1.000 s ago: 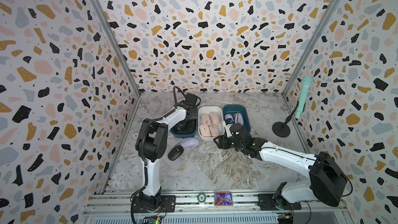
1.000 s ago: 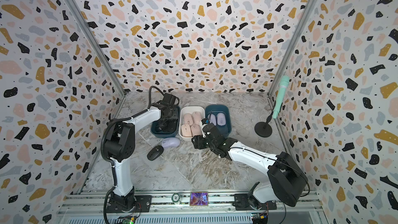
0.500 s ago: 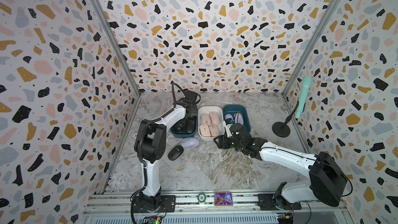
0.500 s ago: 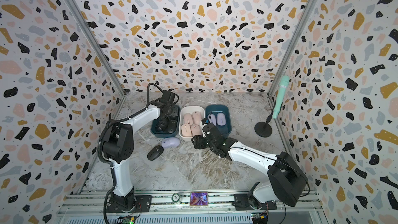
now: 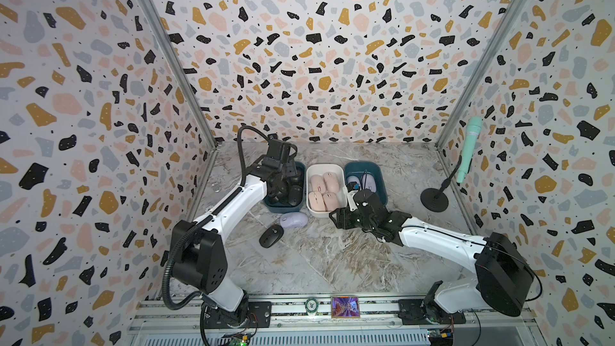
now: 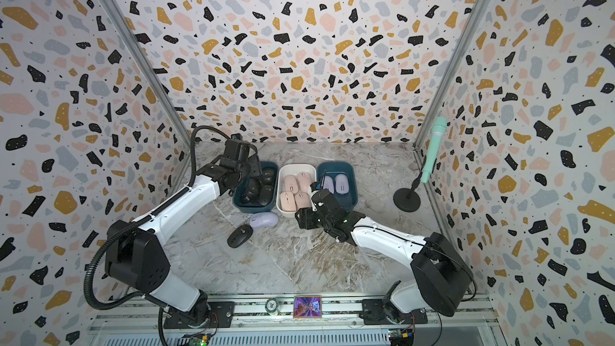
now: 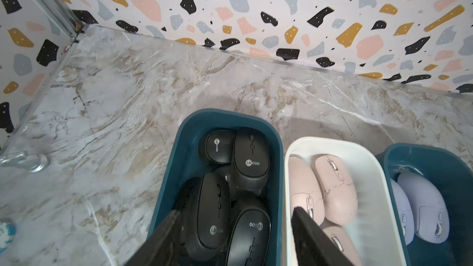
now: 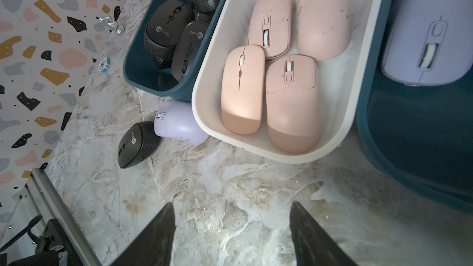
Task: Place the mice by color into the storage box
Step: Adjust the mouse at the center of the board.
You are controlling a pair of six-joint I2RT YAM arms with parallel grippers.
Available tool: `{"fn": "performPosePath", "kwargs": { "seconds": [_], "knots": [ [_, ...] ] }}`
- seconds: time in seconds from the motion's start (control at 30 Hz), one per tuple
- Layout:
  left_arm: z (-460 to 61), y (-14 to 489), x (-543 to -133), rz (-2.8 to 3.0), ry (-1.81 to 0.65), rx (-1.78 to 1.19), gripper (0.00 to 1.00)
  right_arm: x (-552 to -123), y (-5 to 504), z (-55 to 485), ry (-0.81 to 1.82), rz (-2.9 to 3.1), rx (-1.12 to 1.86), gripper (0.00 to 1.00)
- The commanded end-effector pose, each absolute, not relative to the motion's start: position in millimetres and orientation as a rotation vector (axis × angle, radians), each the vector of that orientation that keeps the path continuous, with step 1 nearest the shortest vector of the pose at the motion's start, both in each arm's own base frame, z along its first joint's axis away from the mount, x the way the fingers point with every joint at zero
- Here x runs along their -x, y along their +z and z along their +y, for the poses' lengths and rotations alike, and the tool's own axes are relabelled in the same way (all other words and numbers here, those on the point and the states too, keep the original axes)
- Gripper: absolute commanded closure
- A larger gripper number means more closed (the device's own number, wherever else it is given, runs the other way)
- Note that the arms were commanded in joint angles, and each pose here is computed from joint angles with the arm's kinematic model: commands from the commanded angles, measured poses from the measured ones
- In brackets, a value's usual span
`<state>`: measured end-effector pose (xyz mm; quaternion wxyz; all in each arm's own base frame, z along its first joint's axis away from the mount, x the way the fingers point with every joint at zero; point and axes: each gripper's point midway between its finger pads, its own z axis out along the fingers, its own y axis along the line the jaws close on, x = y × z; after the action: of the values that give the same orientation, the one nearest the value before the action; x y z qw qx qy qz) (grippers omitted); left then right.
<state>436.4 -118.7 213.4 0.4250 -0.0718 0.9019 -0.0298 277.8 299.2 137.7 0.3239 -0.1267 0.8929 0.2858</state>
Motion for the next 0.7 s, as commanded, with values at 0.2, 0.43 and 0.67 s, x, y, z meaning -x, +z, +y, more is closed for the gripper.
{"fn": "performPosePath", "kwargs": {
  "seconds": [0.2,0.43,0.67],
  "knots": [
    [-89.0,230.8,-382.4,2.260,-0.024,0.205,0.32,-282.4,147.0,302.4,0.758,2.322,0.339,0.29],
    [-57.1,213.7,-328.8,2.315,0.073,0.266,0.31,-281.2,149.9,303.2,0.780,2.307,0.337,0.29],
    [-41.0,189.6,-292.1,2.350,0.081,0.354,0.32,-279.8,155.1,308.3,0.806,2.294,0.372,0.29]
  ]
}}
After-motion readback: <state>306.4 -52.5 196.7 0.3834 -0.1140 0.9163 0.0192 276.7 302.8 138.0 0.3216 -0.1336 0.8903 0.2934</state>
